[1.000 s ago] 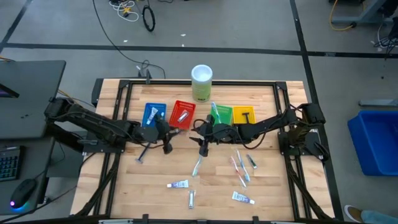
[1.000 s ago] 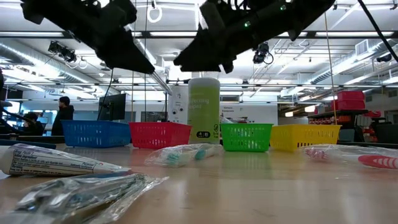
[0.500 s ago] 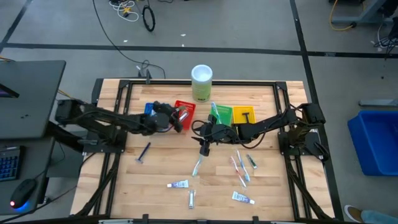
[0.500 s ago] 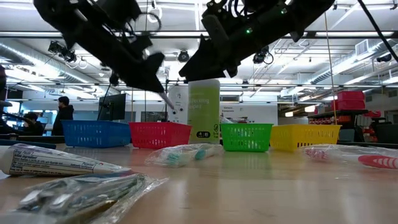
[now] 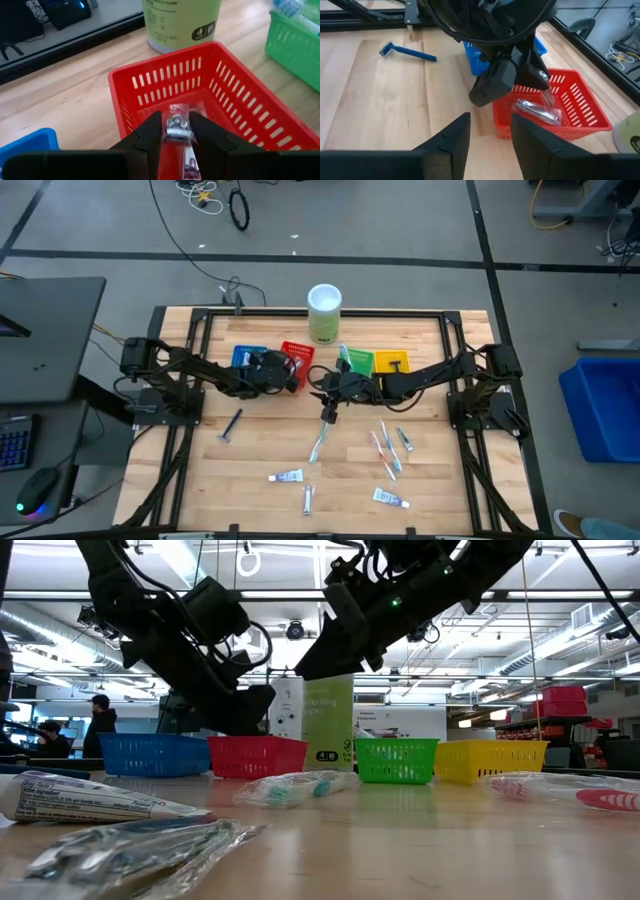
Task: Pick & Place Travel size toiletries
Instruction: Put the silver nail cutter into the red basket, then put the green toothbrush into the green basket
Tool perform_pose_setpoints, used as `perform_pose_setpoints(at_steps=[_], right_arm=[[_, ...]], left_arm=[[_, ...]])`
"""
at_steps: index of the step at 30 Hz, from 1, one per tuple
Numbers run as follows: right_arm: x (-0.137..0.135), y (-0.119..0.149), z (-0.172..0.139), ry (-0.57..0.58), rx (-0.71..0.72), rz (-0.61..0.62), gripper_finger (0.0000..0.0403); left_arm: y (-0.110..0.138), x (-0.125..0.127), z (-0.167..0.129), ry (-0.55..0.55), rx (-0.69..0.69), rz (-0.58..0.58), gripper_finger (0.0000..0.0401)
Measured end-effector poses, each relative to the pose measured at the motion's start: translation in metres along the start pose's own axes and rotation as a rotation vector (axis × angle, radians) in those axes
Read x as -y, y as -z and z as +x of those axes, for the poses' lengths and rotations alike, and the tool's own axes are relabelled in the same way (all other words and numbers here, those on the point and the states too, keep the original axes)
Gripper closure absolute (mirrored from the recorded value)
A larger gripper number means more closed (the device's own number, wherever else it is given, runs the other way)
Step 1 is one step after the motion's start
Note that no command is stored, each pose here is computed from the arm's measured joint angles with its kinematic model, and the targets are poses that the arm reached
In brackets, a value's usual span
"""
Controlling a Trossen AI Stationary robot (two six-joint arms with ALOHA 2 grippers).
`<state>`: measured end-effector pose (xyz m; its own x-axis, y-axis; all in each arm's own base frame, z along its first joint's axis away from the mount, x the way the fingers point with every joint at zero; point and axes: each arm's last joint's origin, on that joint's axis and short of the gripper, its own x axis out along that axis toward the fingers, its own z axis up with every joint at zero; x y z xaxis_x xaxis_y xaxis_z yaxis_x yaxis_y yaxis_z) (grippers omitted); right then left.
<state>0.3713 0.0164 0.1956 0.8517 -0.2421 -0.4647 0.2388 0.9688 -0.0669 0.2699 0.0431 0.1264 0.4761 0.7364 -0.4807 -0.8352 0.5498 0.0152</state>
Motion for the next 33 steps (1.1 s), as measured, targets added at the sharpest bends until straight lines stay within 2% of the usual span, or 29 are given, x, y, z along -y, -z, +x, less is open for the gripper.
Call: perform_pose_setpoints(at_steps=[9, 13, 18, 25, 29, 33], right_arm=[[0.000, 0.001, 0.000, -0.010, -0.010, -0.003, 0.0269], [-0.002, 0.001, 0.000, -0.102, -0.018, 0.020, 0.0262], [-0.005, -0.001, 0.000, -0.189, -0.009, 0.025, 0.0235], [-0.014, 0.004, 0.006, -0.347, 0.004, -0.011, 0.0203], [-0.025, 0.019, 0.015, -0.385, -0.029, -0.085, 0.0194], [-0.034, 0.032, 0.017, -0.406, -0.086, -0.155, 0.0192]], left_arm=[[0.001, 0.001, 0.000, 0.041, -0.024, 0.045, 0.0263], [0.001, 0.001, 0.000, 0.047, -0.027, 0.046, 0.0245], [-0.004, 0.004, -0.001, 0.057, -0.018, 0.036, 0.0234], [-0.043, 0.015, -0.025, 0.176, 0.084, 0.083, 0.0241], [-0.067, 0.007, -0.050, 0.221, 0.161, 0.064, 0.0243], [-0.079, -0.010, -0.072, 0.226, 0.160, 0.056, 0.0243]])
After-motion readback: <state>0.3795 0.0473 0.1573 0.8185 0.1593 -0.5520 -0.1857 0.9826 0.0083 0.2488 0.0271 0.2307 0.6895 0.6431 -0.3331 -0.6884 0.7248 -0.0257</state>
